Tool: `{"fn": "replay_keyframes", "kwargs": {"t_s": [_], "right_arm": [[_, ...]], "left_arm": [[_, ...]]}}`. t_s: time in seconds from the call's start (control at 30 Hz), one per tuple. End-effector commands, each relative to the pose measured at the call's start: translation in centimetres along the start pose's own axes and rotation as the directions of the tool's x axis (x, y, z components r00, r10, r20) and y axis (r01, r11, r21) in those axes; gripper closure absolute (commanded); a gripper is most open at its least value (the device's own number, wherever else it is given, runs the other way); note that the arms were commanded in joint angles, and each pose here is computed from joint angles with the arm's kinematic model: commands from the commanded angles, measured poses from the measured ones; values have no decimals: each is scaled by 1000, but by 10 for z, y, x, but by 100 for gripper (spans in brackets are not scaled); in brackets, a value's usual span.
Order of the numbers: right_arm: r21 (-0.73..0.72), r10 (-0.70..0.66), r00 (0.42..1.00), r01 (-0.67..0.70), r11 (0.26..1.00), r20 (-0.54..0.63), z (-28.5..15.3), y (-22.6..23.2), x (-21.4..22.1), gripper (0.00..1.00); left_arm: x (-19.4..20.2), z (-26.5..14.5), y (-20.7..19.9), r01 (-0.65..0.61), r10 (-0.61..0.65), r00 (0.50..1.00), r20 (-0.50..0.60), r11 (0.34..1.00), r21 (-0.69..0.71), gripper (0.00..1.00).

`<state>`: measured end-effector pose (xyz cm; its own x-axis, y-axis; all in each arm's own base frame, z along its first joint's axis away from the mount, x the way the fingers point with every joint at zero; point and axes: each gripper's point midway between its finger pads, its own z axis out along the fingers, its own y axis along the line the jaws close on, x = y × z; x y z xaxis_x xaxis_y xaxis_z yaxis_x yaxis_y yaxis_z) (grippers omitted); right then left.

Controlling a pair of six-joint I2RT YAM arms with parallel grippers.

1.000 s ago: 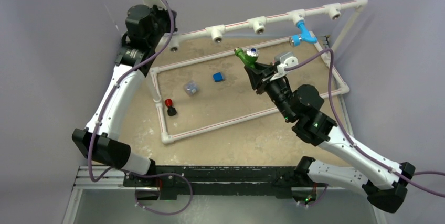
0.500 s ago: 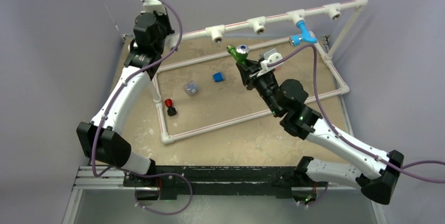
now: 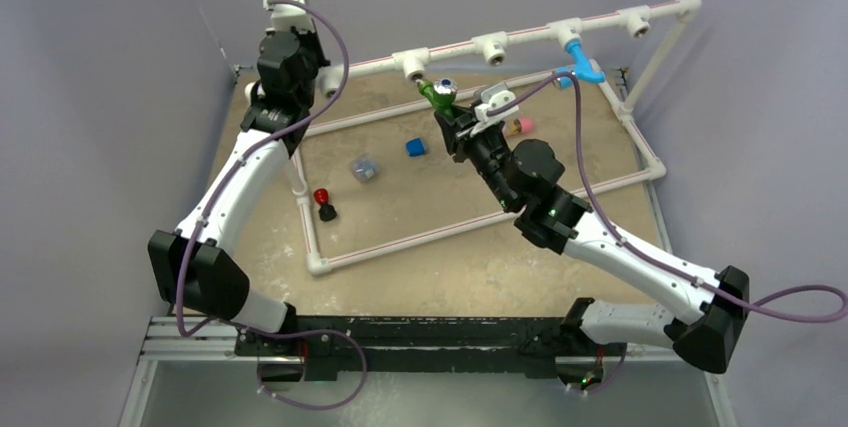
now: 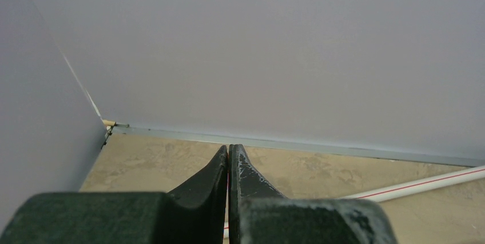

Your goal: Install the water faucets

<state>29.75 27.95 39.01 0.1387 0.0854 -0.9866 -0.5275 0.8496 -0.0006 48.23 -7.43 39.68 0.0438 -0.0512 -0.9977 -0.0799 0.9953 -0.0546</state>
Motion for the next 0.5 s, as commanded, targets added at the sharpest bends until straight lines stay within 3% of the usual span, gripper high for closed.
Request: {"fn": "replay_keyframes", "kwargs": {"t_s": [0.0,0.47], "right_arm": [[9,52,988,-54,998,142,4,-1,-48,100],[94,66,985,-82,992,162,6,-2,-41,100]], "left_arm": [[54,-3,3,-56,55,989,-138,998,-7,100],[69,-5,-3,-36,39,979,-202,999,21,100]]}}
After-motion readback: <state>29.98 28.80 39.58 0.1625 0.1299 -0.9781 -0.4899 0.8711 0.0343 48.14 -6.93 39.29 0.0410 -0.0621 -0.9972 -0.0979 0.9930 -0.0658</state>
